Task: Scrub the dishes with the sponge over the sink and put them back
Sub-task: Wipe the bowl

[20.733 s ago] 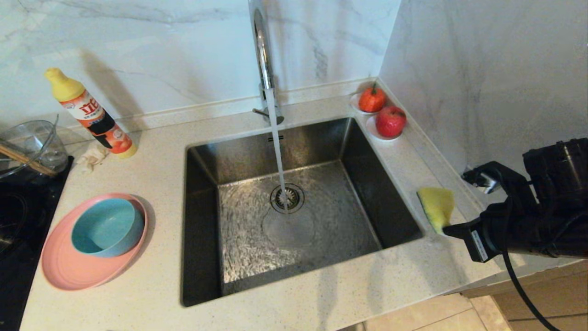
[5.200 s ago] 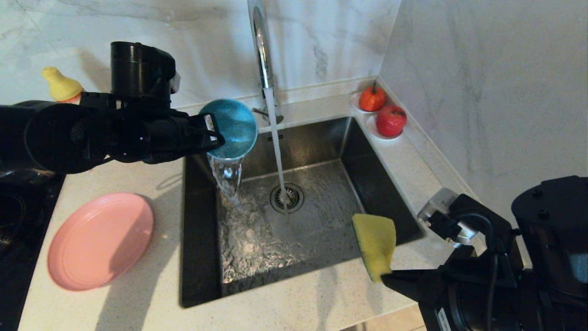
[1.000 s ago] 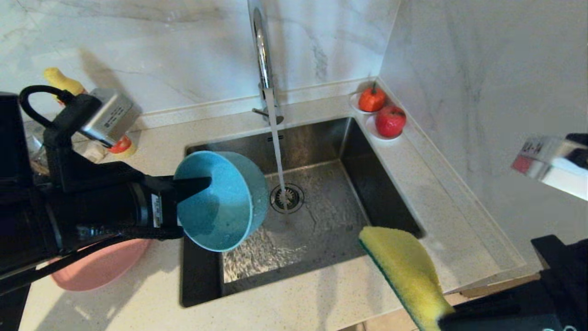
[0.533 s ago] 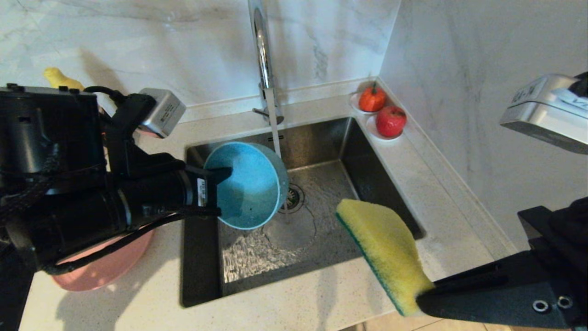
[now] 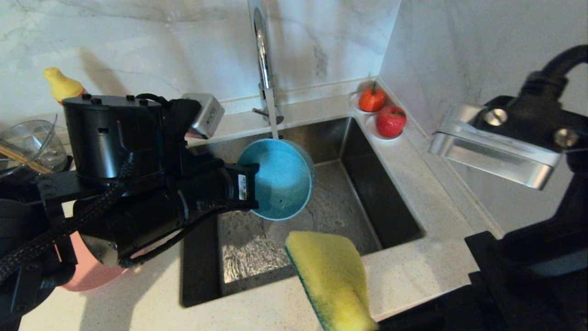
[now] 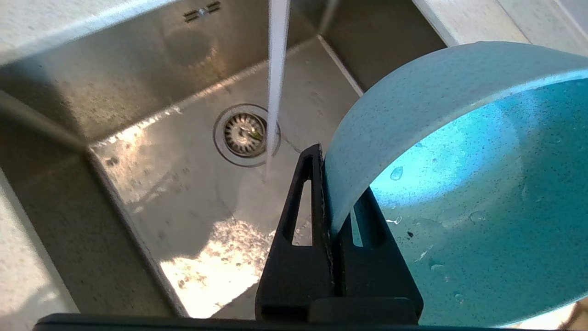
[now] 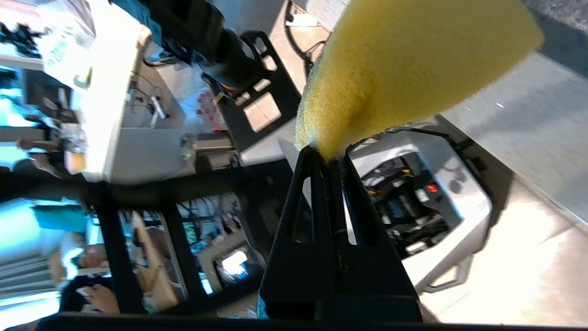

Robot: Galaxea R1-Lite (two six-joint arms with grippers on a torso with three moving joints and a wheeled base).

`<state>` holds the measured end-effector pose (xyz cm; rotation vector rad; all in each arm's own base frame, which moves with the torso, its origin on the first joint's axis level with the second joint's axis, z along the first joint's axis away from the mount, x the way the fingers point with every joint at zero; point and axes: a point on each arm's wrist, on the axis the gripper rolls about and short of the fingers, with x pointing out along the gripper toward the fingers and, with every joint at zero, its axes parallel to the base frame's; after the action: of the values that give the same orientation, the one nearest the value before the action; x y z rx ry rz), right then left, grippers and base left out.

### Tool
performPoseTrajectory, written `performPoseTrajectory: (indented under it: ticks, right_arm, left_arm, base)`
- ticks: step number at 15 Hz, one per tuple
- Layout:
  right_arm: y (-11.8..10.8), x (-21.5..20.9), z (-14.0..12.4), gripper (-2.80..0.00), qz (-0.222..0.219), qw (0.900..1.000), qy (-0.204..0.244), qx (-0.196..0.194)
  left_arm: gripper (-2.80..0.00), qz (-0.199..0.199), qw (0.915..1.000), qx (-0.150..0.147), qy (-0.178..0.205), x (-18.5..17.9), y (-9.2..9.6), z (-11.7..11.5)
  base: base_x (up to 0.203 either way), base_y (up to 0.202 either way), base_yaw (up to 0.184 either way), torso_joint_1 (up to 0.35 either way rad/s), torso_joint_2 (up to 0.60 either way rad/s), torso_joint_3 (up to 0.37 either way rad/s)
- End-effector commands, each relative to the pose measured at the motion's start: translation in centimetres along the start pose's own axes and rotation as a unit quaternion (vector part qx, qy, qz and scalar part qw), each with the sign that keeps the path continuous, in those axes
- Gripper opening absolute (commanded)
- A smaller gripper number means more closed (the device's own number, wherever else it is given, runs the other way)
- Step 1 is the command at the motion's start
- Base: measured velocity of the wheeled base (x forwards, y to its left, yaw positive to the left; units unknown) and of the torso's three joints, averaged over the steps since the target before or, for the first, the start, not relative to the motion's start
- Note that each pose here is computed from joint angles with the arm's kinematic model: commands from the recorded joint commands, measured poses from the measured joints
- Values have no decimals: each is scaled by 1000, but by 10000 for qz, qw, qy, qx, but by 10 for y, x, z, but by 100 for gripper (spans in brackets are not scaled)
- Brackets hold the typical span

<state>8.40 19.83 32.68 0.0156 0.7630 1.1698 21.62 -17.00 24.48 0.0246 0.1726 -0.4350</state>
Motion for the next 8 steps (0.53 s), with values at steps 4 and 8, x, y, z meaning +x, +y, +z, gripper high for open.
performPoseTrajectory:
  ticks: [4, 8]
  right_arm:
    - [13, 28, 18, -280, 164, 9989, 105, 422]
    - [10, 41, 17, -280, 83, 9985, 246, 487]
  left_arm:
    - [-280, 335, 9993, -80, -165, 2, -2, -1]
    - [-280, 372, 9982, -197, -432, 2, -4, 0]
  base:
    - [0, 0, 0, 0, 0, 0]
    - [0, 0, 0, 0, 0, 0]
